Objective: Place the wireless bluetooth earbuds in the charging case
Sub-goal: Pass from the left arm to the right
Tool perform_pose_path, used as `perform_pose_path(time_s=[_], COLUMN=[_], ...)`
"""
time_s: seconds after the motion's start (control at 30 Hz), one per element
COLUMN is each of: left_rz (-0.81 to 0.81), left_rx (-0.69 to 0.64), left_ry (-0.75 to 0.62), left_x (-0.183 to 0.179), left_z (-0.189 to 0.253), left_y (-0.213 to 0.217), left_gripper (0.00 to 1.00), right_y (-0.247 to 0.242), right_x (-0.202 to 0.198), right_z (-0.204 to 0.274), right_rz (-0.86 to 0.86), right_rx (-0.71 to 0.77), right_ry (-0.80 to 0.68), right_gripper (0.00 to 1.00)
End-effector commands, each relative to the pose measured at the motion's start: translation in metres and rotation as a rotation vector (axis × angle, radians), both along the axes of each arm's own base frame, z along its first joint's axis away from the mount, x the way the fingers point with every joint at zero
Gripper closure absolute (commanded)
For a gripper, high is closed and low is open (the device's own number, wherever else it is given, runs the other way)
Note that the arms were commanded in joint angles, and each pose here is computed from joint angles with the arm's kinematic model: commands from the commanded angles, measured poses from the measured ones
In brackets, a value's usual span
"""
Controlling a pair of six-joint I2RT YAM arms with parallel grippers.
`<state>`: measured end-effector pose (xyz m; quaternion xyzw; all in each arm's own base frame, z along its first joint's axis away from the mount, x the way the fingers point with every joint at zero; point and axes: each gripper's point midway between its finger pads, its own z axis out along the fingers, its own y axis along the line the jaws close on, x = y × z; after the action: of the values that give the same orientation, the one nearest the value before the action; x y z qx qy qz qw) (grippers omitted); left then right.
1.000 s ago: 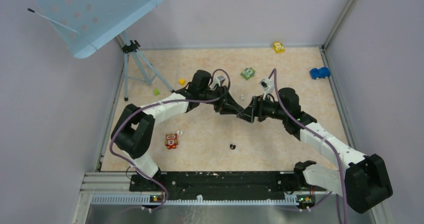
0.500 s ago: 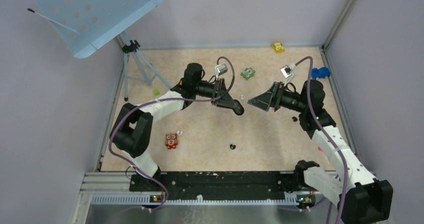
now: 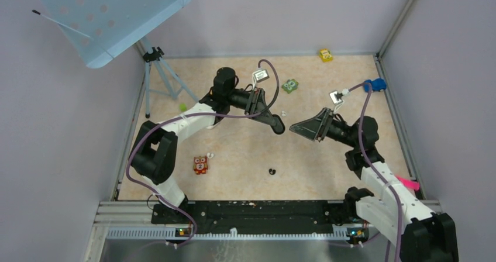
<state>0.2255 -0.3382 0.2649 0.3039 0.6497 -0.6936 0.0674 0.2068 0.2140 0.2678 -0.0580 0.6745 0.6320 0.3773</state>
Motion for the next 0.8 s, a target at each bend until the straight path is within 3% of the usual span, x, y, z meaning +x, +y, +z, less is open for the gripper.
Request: perform_pose_path(time_s=[0.0, 0.47, 0.77], left_rz=[-0.036, -0.036, -0.023], left_rx=[-0.075, -0.087, -0.081], left_ry=[-0.113, -0.126, -0.109], left_x=[-0.005, -0.012, -0.009], left_z=[0.028, 0.035, 0.035], left_y=[0.001, 0.005, 0.002], left_gripper=[1.00, 1.00, 1.00], right_y=[0.020, 0.031, 0.039], right_x=[-0.011, 0.013, 0.001], right_z=[0.027, 0.013, 0.016], right_rz=[0.074, 0.015, 0.108], right_rx=[0.061, 0.097, 0.147], right_ry=[-0.090, -0.001, -0.004], right_gripper=[0.28, 0.43, 0.53])
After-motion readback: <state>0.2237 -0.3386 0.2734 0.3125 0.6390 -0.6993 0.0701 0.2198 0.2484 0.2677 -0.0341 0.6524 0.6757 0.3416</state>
